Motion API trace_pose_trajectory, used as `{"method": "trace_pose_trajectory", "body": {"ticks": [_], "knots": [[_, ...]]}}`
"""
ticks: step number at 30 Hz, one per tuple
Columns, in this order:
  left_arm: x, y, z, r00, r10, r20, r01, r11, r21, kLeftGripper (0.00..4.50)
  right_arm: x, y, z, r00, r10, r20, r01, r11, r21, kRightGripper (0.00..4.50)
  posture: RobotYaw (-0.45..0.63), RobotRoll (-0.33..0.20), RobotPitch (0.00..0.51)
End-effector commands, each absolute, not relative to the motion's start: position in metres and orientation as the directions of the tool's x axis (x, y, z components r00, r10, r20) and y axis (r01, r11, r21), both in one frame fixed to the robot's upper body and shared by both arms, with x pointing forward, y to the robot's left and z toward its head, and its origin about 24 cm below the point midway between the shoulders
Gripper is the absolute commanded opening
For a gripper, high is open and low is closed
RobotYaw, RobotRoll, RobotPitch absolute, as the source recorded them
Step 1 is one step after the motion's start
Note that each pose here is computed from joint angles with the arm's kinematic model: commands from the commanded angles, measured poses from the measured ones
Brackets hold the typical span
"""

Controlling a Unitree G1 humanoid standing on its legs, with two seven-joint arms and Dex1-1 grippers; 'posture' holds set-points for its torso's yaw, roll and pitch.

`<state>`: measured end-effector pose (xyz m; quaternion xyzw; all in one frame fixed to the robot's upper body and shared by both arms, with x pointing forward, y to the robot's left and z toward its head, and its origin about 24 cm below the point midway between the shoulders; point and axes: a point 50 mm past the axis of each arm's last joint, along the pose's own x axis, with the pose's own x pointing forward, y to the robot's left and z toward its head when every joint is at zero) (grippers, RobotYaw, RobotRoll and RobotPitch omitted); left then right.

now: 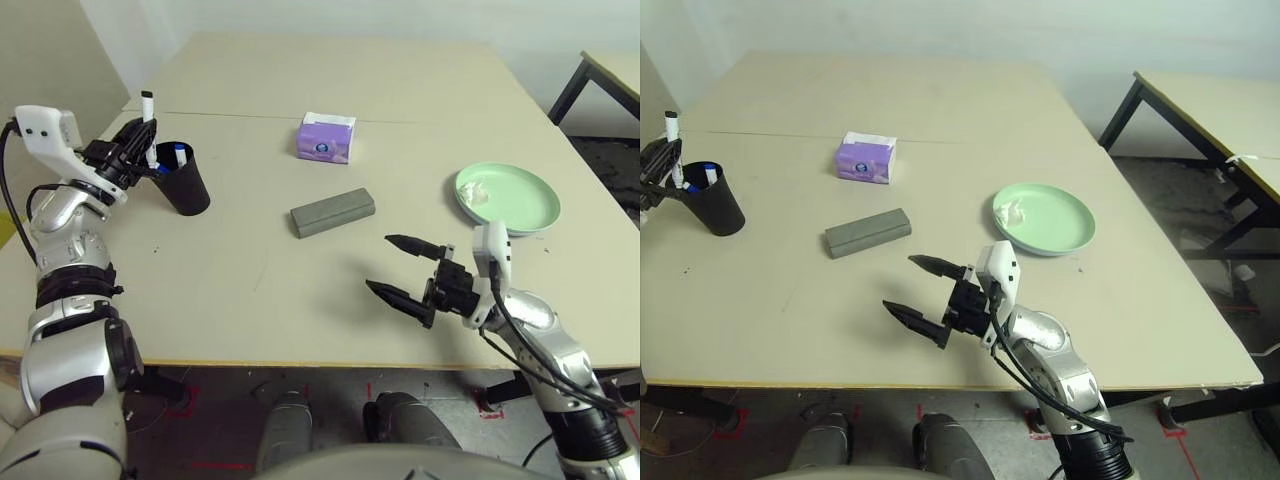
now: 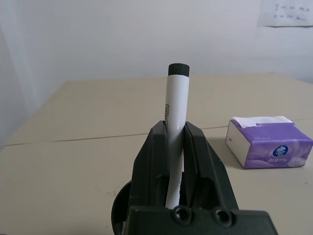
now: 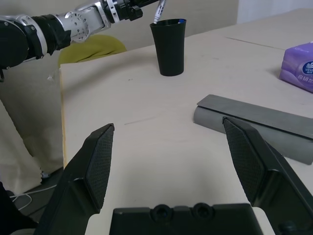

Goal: Organize and tidy the items on the table.

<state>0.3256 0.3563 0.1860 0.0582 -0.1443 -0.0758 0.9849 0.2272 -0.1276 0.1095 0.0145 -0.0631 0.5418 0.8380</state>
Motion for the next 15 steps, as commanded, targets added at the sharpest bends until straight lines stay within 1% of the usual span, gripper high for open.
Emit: {"method": "trace_pose_trajectory", "body": {"ticks": [1,11,15], "knots": [[0.3245,0.356,0.1802,0.949,-0.161,0.272,0.128,0.983,0.133,1.29,0.2273,-0.127,0.1122,0.404,0.906,0.126,-0.91,0.412,-0.044,4.5,-0.07,0.0,0.103],[0.324,0.3585,0.1839,0.946,-0.151,0.286,0.119,0.985,0.127,4.42,0.228,-0.1269,0.1124,0.404,0.906,0.126,-0.91,0.412,-0.045,4.5,-0.07,0.0,0.102],[0.3239,0.3589,0.187,0.944,-0.156,0.292,0.125,0.985,0.12,4.47,0.2288,-0.1262,0.1115,0.405,0.905,0.129,-0.909,0.413,-0.043,4.5,-0.06,0.0,0.102]]}}
